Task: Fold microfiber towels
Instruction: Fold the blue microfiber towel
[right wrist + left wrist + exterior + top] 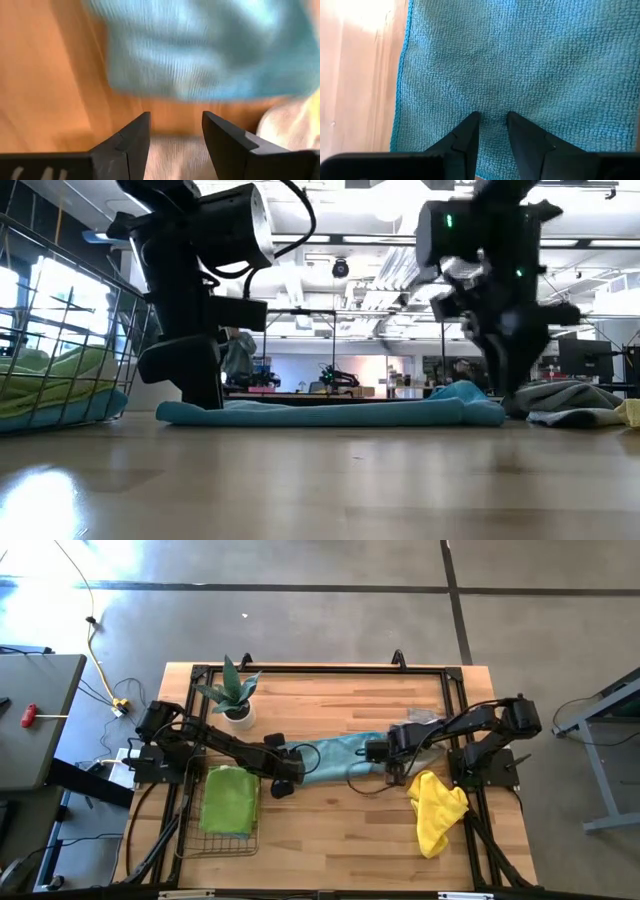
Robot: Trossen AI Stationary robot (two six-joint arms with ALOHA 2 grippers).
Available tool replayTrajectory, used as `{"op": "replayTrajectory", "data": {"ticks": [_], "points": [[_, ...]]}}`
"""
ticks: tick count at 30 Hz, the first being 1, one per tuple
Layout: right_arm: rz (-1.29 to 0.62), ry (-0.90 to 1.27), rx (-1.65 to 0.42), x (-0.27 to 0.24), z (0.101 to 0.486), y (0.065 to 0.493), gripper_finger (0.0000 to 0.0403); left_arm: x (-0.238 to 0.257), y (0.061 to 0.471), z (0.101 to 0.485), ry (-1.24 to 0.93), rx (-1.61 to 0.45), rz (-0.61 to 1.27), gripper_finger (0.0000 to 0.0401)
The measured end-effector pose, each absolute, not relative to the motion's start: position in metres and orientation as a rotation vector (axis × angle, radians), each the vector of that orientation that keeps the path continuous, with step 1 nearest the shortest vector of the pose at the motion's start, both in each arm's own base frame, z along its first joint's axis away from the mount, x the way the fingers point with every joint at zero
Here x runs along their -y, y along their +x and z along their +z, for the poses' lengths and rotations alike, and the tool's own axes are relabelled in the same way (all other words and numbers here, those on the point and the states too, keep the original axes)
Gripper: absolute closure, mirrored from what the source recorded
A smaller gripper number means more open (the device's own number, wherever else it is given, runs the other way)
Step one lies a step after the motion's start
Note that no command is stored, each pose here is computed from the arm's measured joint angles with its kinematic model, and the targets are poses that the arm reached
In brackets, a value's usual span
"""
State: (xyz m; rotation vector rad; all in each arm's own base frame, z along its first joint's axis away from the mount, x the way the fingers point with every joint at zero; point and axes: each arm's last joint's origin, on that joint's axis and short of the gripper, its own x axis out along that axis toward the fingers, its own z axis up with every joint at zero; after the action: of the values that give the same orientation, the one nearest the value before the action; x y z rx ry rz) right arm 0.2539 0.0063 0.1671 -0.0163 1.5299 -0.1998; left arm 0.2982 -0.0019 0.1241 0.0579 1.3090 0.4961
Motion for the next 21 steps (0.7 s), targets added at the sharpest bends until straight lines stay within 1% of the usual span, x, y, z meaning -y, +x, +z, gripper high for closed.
{"op": "replayTrajectory", "data": {"ticks": [2, 6, 14, 17, 21], "points": [[-0.200, -0.011, -1.463, -0.008, 0.173, 0.258, 0.0231, 0.002, 0.298, 0.124, 0.056, -1.309, 0.497, 0.0307], [-0.240, 0.059, -1.307, -0.009, 0.171, 0.271, 0.0231, 0.002, 0.298, 0.124, 0.051, -1.308, 0.501, 0.0307], [-0.325, 0.168, -1.285, -0.008, 0.146, 0.261, 0.0231, 0.002, 0.298, 0.124, 0.051, -1.310, 0.500, 0.0307], [-0.329, 0.205, -1.255, -0.008, 0.134, 0.255, 0.0231, 0.002, 0.298, 0.124, 0.051, -1.309, 0.500, 0.0307], [-0.302, 0.173, -1.272, -0.008, 0.128, 0.249, 0.0231, 0.002, 0.298, 0.123, 0.051, -1.310, 0.500, 0.0307]]}}
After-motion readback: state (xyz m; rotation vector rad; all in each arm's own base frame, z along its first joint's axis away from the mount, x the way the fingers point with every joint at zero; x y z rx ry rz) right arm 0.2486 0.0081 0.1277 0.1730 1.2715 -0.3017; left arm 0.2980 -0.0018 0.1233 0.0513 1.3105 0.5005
